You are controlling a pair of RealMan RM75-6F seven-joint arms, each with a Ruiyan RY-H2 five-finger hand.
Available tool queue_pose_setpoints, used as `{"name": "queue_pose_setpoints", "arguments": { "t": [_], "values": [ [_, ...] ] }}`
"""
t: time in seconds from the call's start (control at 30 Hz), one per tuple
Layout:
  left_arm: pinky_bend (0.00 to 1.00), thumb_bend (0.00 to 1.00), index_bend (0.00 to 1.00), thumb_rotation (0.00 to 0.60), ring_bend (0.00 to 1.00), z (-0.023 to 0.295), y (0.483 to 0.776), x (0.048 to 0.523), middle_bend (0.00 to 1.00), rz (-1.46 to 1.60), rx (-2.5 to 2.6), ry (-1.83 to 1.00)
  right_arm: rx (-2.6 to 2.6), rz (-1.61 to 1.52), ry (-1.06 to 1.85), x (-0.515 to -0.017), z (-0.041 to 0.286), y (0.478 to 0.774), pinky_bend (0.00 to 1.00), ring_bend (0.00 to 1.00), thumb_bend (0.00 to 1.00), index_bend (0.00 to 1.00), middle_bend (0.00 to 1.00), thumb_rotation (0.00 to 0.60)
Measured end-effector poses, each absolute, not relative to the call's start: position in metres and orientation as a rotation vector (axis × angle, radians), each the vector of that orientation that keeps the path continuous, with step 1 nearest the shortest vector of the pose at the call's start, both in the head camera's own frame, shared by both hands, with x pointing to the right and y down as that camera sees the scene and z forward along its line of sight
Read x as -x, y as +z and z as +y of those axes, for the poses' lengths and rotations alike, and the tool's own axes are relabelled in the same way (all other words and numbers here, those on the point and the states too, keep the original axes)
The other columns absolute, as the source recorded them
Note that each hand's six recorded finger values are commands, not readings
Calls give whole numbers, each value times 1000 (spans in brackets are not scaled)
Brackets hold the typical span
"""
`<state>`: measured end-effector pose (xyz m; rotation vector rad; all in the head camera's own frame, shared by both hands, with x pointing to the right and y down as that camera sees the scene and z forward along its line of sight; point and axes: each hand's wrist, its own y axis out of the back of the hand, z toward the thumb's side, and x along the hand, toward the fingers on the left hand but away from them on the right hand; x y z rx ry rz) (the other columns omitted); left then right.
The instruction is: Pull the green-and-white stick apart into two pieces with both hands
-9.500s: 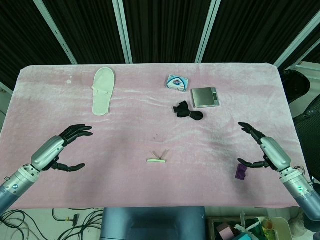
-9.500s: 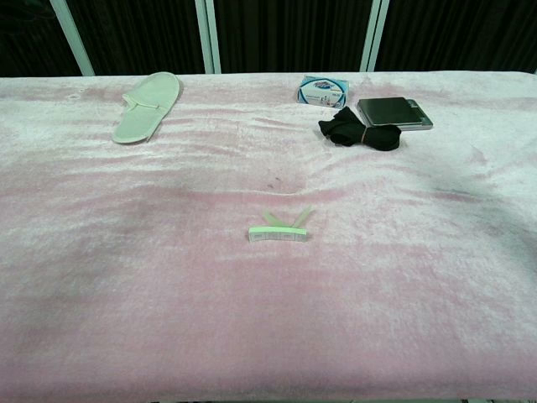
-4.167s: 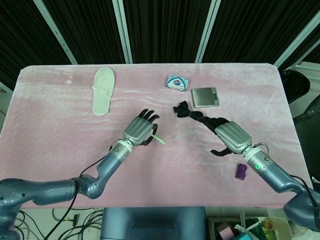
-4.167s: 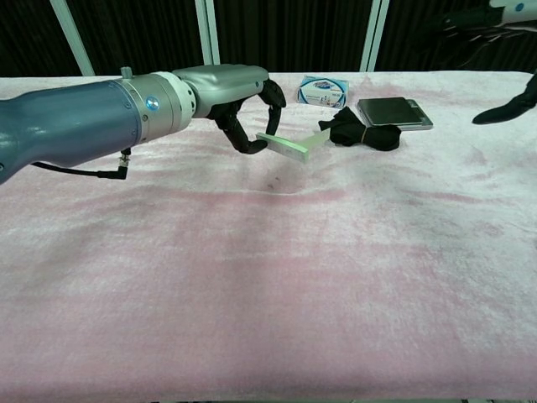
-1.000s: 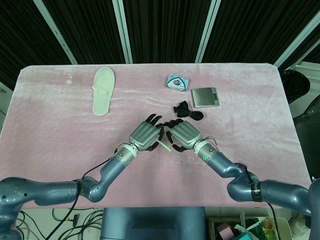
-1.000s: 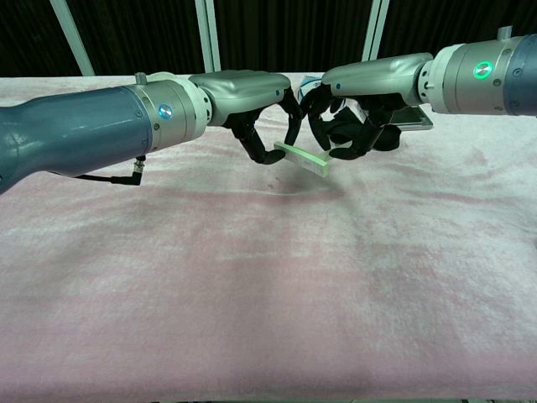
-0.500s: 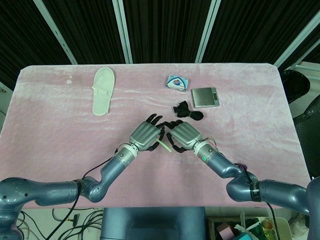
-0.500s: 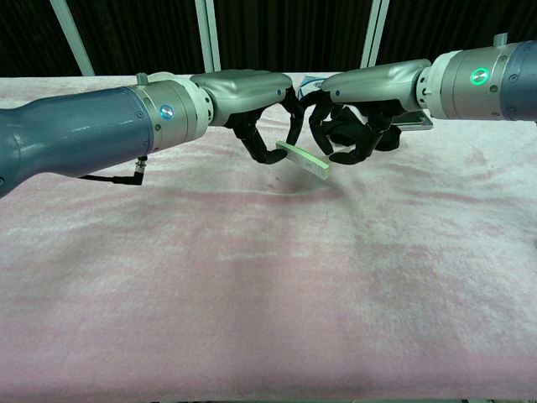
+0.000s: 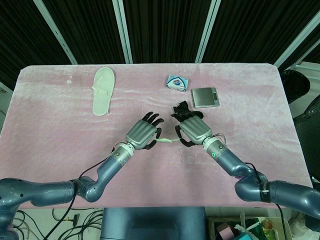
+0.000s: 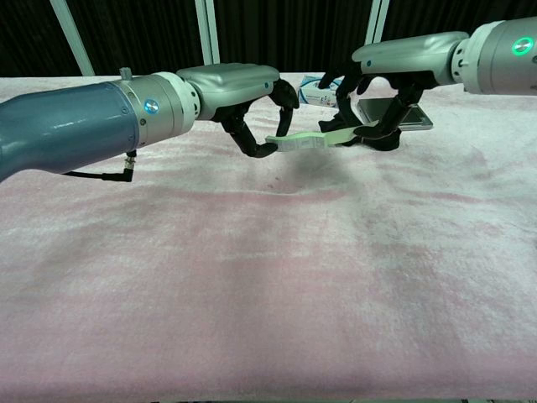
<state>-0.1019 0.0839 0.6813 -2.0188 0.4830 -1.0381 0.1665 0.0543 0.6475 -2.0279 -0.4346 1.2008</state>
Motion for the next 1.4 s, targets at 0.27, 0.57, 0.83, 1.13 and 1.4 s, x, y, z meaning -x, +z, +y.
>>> {"name": "queue_pose_setpoints", "arguments": {
  "t": [0.27,0.57,0.83,1.13,1.4],
  "values": [
    [0,512,621,600,0,76,680,137,144,524,1978,-1078,1959,-485,1307,-224,44,638,148,124,486,775,47,600],
    [0,512,613,600,0,84,689,173,143,493,1947,-1130,2000,-499,1377,-250,60,652,149,102,479,774,37,600],
    [0,507,595,600,0,96,708,183,138,501,1973,-1156,2062,-423,1394,-237,92,684,148,59,429,692,17,600],
    [0,190,209,600,0,111,732,189,36,445,2016,-1217,2063,-311,1479,-235,107,707,149,30,218,91,0,600],
    [0,127,169,600,0,104,731,192,4,490,2033,-1242,2017,-293,1529,-241,101,700,149,24,179,17,0,600]
  ]
}}
